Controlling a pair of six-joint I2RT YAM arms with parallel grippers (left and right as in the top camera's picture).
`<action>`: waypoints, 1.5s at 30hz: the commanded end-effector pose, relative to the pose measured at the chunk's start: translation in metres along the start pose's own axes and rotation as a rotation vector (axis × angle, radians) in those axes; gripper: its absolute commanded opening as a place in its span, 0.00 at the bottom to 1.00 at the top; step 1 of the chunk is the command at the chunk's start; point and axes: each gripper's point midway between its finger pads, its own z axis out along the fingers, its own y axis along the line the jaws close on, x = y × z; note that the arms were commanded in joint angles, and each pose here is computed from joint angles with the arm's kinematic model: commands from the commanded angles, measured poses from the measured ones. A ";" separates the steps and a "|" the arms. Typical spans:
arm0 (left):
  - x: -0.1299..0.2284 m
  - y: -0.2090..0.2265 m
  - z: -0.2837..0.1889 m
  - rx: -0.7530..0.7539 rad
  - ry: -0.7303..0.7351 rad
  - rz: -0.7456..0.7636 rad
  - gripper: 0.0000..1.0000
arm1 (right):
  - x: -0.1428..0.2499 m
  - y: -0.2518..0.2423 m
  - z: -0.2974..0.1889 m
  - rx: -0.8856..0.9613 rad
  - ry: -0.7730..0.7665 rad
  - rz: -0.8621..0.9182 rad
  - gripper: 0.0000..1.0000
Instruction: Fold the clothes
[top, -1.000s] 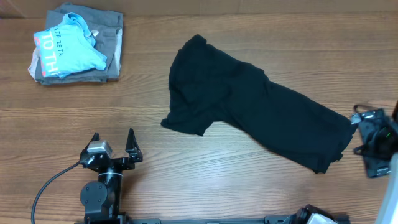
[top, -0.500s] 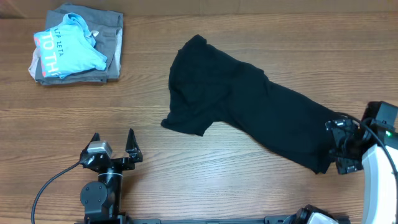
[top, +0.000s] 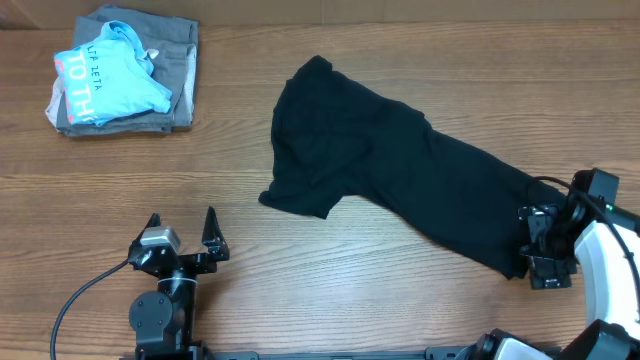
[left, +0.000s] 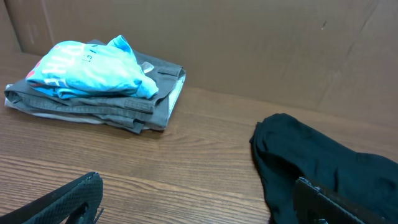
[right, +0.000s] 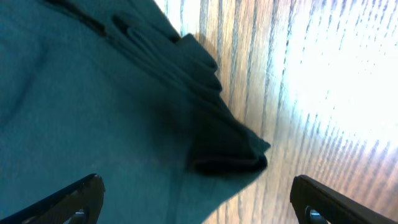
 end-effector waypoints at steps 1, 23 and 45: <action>0.000 0.000 0.000 0.000 -0.003 0.002 1.00 | -0.004 -0.005 0.010 0.003 -0.028 0.018 1.00; 0.000 0.000 0.000 0.000 -0.004 0.002 1.00 | 0.032 0.015 0.018 -0.096 0.111 -0.043 1.00; 0.000 0.000 0.000 0.000 -0.004 0.002 1.00 | 0.021 0.018 0.022 -0.082 0.068 -0.019 0.04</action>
